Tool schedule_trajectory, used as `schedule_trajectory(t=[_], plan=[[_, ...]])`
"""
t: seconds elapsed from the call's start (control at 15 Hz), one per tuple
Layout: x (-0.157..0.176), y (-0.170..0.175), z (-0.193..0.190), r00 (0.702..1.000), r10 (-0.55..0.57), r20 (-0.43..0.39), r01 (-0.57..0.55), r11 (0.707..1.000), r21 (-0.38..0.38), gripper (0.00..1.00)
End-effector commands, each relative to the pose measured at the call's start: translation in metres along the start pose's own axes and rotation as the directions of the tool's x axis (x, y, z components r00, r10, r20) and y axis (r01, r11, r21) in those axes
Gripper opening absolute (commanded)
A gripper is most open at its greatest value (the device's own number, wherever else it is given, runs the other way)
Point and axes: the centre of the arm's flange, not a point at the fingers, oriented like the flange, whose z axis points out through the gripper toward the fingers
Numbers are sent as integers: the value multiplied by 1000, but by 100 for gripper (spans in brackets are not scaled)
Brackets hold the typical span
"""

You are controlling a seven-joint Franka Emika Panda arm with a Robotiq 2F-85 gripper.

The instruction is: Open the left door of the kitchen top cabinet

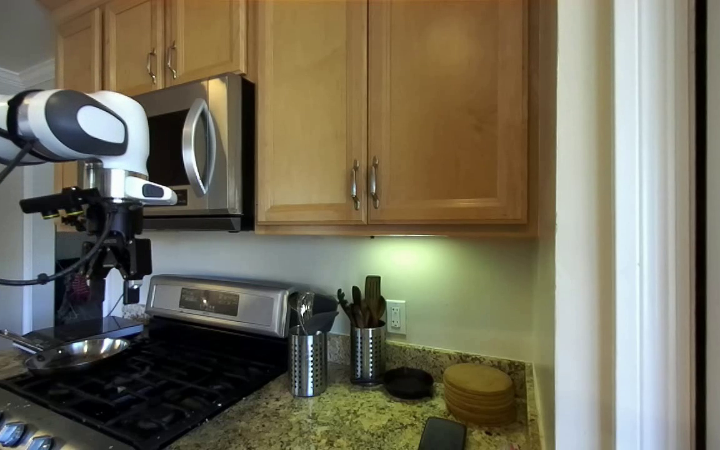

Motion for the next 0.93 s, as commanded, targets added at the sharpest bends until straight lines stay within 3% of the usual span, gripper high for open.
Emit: schedule_trajectory(t=[0.0, 0.27, 0.33, 0.87], plan=[[41, -8, 1, 995, 64, -80, -64, 998, 1, 100], [63, -12, -16, 982, 118, -149, -123, 992, -26, 100], [50, -7, -5, 990, 76, -119, -76, 997, 0, 100], [71, -13, -9, 974, 143, -173, -147, 989, -8, 100]])
